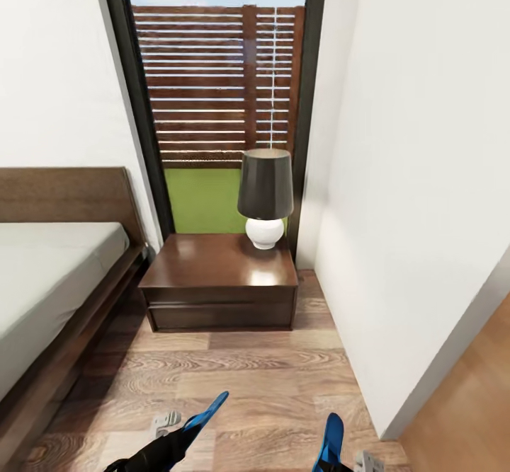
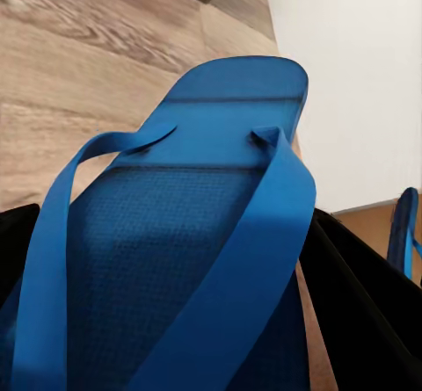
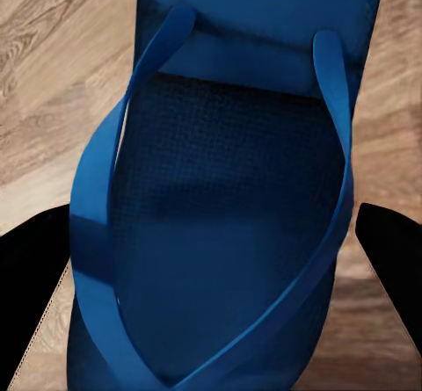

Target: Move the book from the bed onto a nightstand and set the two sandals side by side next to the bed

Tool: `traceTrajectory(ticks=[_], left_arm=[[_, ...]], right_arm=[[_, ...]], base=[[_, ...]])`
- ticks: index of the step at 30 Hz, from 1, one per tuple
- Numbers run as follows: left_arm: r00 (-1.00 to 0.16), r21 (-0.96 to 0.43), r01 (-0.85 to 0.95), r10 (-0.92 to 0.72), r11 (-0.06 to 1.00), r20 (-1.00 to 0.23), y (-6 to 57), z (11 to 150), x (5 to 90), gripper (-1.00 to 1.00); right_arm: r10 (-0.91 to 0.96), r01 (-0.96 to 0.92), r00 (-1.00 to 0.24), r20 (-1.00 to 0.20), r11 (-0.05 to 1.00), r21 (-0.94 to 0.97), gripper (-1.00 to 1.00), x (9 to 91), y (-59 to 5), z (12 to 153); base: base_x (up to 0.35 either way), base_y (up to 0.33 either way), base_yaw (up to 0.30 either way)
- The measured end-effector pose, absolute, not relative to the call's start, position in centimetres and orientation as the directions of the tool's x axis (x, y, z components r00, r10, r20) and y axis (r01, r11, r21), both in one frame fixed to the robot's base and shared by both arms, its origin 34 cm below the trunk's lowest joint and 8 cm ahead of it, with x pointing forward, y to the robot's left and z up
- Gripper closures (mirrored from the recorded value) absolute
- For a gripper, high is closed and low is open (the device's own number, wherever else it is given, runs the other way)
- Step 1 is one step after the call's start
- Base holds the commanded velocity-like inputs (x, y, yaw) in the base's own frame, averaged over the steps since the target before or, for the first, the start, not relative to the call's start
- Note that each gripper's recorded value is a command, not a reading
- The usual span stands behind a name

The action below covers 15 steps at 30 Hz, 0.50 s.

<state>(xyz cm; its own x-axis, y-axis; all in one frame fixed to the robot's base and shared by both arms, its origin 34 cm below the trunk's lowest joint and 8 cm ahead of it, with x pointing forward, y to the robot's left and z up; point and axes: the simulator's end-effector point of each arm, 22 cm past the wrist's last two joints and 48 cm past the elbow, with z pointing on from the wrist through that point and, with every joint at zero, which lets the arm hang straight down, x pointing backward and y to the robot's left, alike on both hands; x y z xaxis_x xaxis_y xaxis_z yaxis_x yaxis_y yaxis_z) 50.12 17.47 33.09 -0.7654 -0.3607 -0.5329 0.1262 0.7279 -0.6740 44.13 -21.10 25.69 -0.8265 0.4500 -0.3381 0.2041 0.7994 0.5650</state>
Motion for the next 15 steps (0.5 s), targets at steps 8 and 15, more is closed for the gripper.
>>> traceTrajectory(ticks=[8,15], left_arm=[[-0.767,-0.675,0.124,-0.362,0.728,-0.531,17.49,32.96,50.06,1.00],[-0.769,-0.676,0.119,-0.363,0.727,-0.526,17.50,32.74,49.95,1.00]], right_arm=[[0.450,0.206,-0.828,-0.335,0.799,0.565,1.00,44.03,-21.04,25.58],[0.451,0.209,-0.829,-0.331,0.799,0.564,1.00,43.91,-21.03,25.39]], base=[[0.263,-0.043,0.140],[0.035,-0.009,0.245]])
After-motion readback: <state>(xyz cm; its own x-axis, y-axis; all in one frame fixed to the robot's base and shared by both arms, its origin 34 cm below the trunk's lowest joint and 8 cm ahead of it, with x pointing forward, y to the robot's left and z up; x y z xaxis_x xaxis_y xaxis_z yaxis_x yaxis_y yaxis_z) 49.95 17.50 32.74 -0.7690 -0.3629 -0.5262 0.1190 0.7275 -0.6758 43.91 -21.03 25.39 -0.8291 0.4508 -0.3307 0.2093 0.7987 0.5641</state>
